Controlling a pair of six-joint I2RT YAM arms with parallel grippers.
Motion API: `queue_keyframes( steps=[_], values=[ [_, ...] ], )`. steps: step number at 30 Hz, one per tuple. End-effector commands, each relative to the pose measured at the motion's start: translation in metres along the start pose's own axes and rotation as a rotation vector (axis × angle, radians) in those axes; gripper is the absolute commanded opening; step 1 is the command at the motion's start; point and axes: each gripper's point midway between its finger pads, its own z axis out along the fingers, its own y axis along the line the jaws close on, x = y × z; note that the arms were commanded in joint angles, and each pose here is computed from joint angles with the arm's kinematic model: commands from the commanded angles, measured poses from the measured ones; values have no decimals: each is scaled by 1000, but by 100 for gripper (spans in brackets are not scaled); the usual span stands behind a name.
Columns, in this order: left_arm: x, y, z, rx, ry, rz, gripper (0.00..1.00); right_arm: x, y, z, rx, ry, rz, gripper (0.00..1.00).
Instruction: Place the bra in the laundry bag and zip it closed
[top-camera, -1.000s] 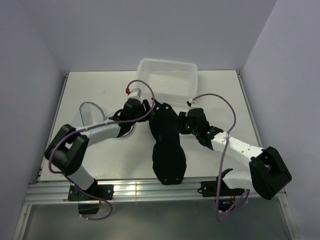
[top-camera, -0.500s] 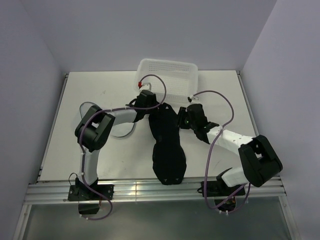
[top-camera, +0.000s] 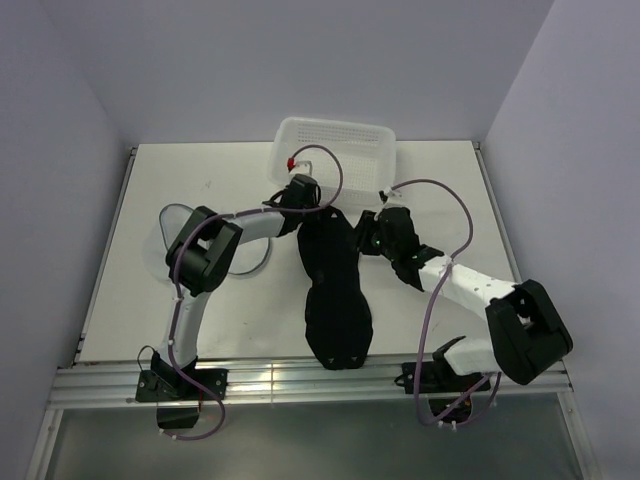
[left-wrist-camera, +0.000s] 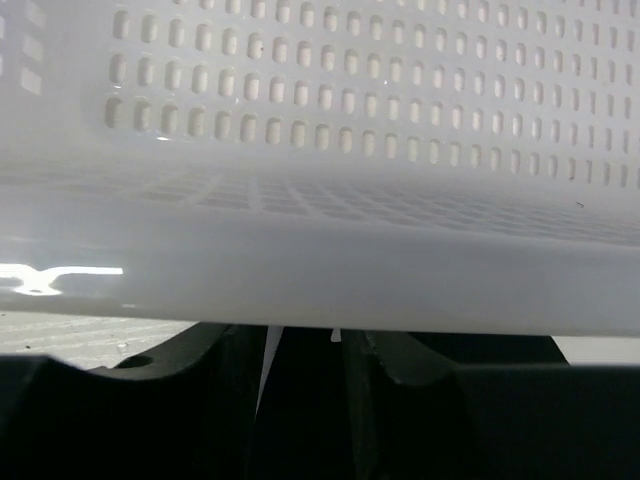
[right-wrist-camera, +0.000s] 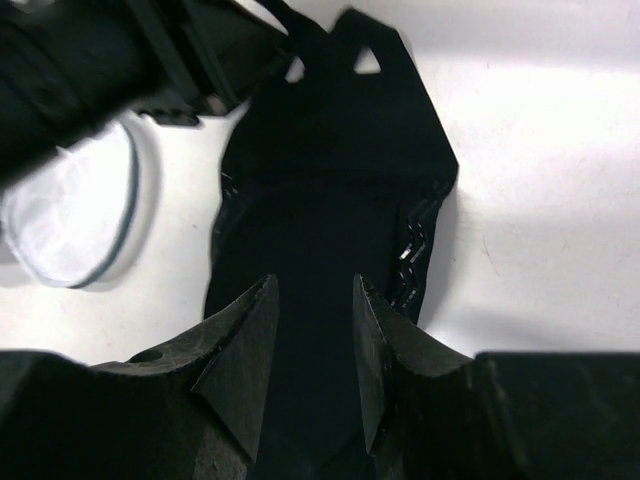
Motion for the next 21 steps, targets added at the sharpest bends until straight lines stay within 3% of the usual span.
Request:
queue_keyframes(
  steps=[1, 8, 10, 12, 17, 19, 21],
  values=[
    [26, -8, 2, -3, 52, 63, 39, -30, 16, -14, -46, -105, 8, 43],
    [42, -5, -2, -6, 77, 72, 32, -43, 23, -34, -71, -144, 6, 44],
    [42, -5, -3, -5, 74, 75, 20, -40, 22, -37, -70, -145, 11, 45],
    [40, -4, -5, -16, 65, 81, 0, -39, 22, -42, -76, -143, 12, 48],
    [16, -14, -20, 22, -1, 65, 0, -19, 15, -46, -84, -109, 24, 65],
    [-6, -24, -36, 65, -54, 39, 0, -7, 10, -43, -76, -83, 28, 66],
    [-27, -34, -56, 118, -96, 13, 0, 9, 12, -40, -101, -36, 32, 58]
  ],
)
